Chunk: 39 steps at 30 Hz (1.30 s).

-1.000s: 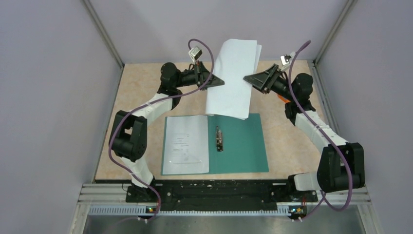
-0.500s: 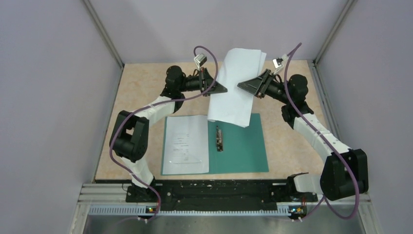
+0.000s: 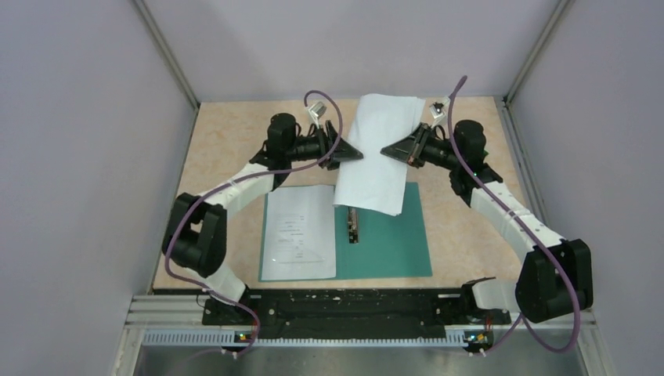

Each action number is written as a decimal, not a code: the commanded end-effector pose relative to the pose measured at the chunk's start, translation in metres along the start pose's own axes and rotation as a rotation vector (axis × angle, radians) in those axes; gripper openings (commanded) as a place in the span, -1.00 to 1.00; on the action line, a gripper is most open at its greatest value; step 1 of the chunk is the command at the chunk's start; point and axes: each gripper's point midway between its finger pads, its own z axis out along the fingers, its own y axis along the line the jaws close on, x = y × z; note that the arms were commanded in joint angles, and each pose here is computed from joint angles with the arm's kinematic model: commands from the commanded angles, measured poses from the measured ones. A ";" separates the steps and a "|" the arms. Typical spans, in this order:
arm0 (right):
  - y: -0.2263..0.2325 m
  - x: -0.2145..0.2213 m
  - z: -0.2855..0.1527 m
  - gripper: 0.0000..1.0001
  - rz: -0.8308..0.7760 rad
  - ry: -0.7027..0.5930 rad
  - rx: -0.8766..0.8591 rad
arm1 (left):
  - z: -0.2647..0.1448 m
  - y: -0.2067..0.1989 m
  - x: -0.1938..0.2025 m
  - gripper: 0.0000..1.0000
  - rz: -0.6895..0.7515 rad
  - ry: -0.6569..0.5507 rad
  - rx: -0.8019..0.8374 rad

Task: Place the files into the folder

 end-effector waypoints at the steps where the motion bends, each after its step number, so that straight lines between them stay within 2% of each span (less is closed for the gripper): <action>1: -0.013 0.004 -0.006 -1.00 -0.078 0.032 0.155 | -0.049 0.063 0.013 0.27 0.077 -0.114 -0.518; 4: -0.020 0.019 -0.008 -1.00 -0.077 0.071 0.208 | -0.099 0.108 0.029 0.29 0.015 -0.211 -0.841; 8: -0.011 0.034 0.004 -1.00 -0.105 0.119 0.228 | -0.147 0.144 0.061 0.23 -0.093 -0.372 -1.026; 9: -0.006 0.036 0.008 -1.00 -0.115 0.126 0.224 | -0.159 0.155 0.068 0.14 -0.119 -0.414 -1.080; 11: 0.009 0.042 0.019 -1.00 -0.121 0.148 0.195 | -0.174 0.169 0.081 -0.06 -0.166 -0.458 -1.137; 15: 0.046 0.060 0.044 -1.00 -0.146 0.205 0.130 | -0.183 0.183 0.097 -0.27 -0.236 -0.499 -1.168; 18: 0.074 0.074 0.057 -1.00 -0.152 0.243 0.066 | -0.193 0.197 0.104 -0.30 -0.275 -0.521 -1.236; 20: 0.075 0.080 0.057 -1.00 -0.120 0.251 0.041 | -0.197 0.203 0.108 -0.31 -0.298 -0.520 -1.271; 23: 0.024 0.091 0.046 -1.00 -0.038 0.290 0.126 | -0.195 0.210 0.110 -0.32 -0.318 -0.495 -1.295; 25: -0.031 0.111 0.030 -1.00 0.025 0.334 0.226 | -0.194 0.213 0.111 -0.34 -0.322 -0.476 -1.303; 28: -0.116 0.136 -0.003 -1.00 -0.017 0.384 0.508 | -0.194 0.215 0.112 -0.35 -0.320 -0.468 -1.310; 30: -0.157 0.153 -0.023 -1.00 -0.059 0.441 0.653 | -0.195 0.216 0.111 -0.35 -0.313 -0.470 -1.315; 34: -0.194 0.159 -0.047 -1.00 -0.119 0.437 0.821 | -0.197 0.216 0.112 -0.36 -0.308 -0.464 -1.325; 39: -0.192 0.137 -0.057 -1.00 -0.234 0.367 0.868 | -0.197 0.216 0.113 -0.36 -0.295 -0.447 -1.325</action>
